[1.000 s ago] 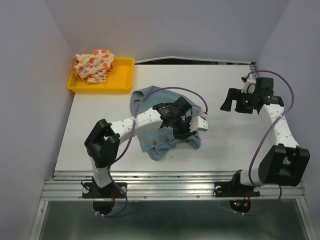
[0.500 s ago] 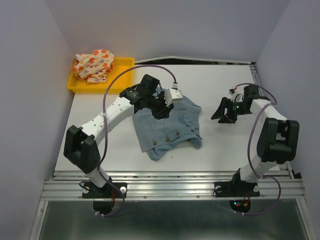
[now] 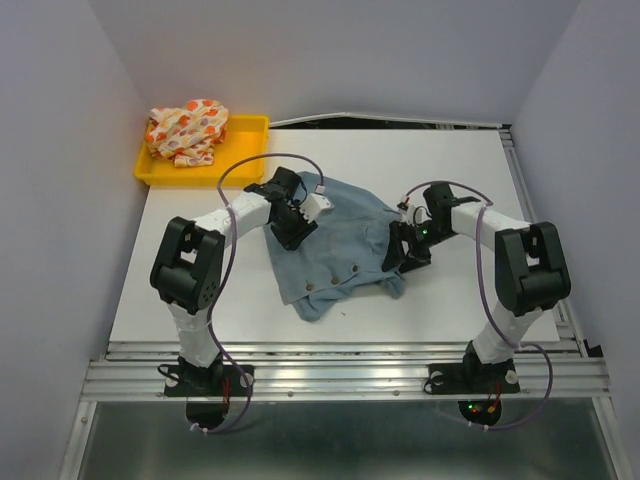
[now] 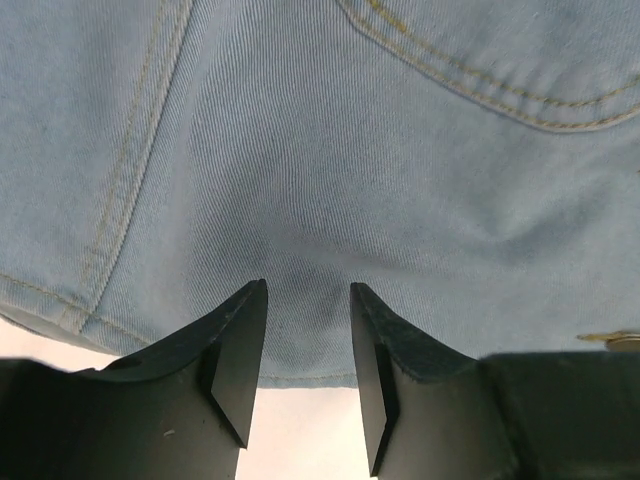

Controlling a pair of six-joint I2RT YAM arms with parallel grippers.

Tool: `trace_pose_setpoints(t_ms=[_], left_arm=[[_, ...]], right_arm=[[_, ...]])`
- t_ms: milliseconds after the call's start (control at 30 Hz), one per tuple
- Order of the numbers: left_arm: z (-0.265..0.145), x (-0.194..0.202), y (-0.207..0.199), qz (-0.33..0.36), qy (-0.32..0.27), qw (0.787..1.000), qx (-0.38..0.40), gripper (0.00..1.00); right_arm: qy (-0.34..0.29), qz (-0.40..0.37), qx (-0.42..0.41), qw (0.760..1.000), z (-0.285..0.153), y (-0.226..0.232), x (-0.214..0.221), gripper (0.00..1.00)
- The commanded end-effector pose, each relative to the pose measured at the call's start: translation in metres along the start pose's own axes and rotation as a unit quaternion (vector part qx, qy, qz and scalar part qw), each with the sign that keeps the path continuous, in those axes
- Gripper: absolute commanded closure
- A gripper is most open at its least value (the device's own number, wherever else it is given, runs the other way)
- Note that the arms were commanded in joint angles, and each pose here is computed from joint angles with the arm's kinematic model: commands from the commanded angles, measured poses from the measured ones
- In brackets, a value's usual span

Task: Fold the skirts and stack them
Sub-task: Flatten the skirt out

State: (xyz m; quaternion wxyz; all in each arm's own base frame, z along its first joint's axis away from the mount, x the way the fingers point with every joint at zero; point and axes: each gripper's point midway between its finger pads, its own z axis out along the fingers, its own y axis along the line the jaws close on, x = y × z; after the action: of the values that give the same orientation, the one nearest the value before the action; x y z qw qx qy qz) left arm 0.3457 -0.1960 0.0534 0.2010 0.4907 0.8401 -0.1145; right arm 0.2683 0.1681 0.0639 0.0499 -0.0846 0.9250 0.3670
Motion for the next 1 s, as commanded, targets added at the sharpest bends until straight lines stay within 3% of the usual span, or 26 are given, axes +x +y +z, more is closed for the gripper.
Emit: trace_pose_setpoints(t_ms=[0, 33, 67, 100, 133, 167, 200, 267, 367, 533, 567, 633, 733, 833, 967], left_arm=[[0.008, 0.029, 0.006, 0.018, 0.046, 0.998, -0.033, 0.52], [0.010, 0.039, 0.003, 0.025, 0.061, 0.997, -0.027, 0.57], [0.014, 0.054, -0.003, 0.026, 0.082, 0.996, -0.016, 0.61], [0.014, 0.062, -0.009, 0.029, 0.091, 0.995, -0.007, 0.72], [0.014, 0.072, -0.016, 0.030, 0.104, 0.994, 0.005, 0.76], [0.014, 0.085, -0.025, 0.037, 0.118, 0.992, 0.022, 0.80], [0.011, 0.088, -0.034, 0.041, 0.116, 0.992, 0.037, 0.91], [0.007, 0.103, -0.049, 0.057, 0.133, 0.988, 0.056, 0.99], [0.002, 0.115, -0.084, 0.099, 0.151, 0.978, 0.100, 1.00], [-0.019, 0.098, -0.144, 0.181, 0.124, 0.959, 0.182, 1.00], [-0.027, 0.080, -0.155, 0.189, 0.090, 0.957, 0.201, 1.00], [-0.046, 0.050, -0.166, 0.200, 0.048, 0.951, 0.230, 0.95], [-0.080, -0.010, -0.165, 0.180, -0.049, 0.951, 0.245, 0.73], [-0.113, -0.073, -0.124, 0.121, -0.147, 0.959, 0.209, 0.61], [-0.127, -0.123, -0.036, 0.028, -0.212, 0.967, 0.137, 0.59]], right_arm=[[0.041, -0.045, 0.037, 0.997, 0.019, -0.005, 0.013, 0.31], [0.045, -0.055, 0.058, 0.996, 0.023, -0.010, 0.011, 0.38], [0.044, -0.060, 0.071, 0.995, 0.025, -0.013, 0.005, 0.56], [0.041, -0.063, 0.098, 0.992, 0.025, -0.023, -0.001, 0.68], [0.037, -0.067, 0.122, 0.989, 0.024, -0.031, -0.008, 0.78], [0.037, -0.070, 0.148, 0.986, 0.025, -0.041, -0.015, 0.98], [0.014, -0.087, 0.200, 0.976, 0.015, -0.053, -0.038, 0.99], [-0.019, -0.126, 0.240, 0.962, 0.004, -0.057, -0.075, 0.99], [-0.059, -0.176, 0.294, 0.938, -0.017, -0.061, -0.118, 0.99], [-0.127, -0.254, 0.323, 0.903, -0.051, -0.038, -0.183, 0.99], [-0.134, -0.285, 0.319, 0.894, -0.056, -0.032, -0.188, 0.99], [-0.150, -0.306, 0.311, 0.887, -0.068, -0.019, -0.182, 0.91], [-0.186, -0.284, 0.330, 0.881, -0.089, -0.011, -0.179, 0.23], [-0.206, -0.230, 0.313, 0.898, -0.103, -0.007, -0.171, 0.10], [-0.219, -0.145, 0.260, 0.929, -0.119, -0.010, -0.167, 0.09]])
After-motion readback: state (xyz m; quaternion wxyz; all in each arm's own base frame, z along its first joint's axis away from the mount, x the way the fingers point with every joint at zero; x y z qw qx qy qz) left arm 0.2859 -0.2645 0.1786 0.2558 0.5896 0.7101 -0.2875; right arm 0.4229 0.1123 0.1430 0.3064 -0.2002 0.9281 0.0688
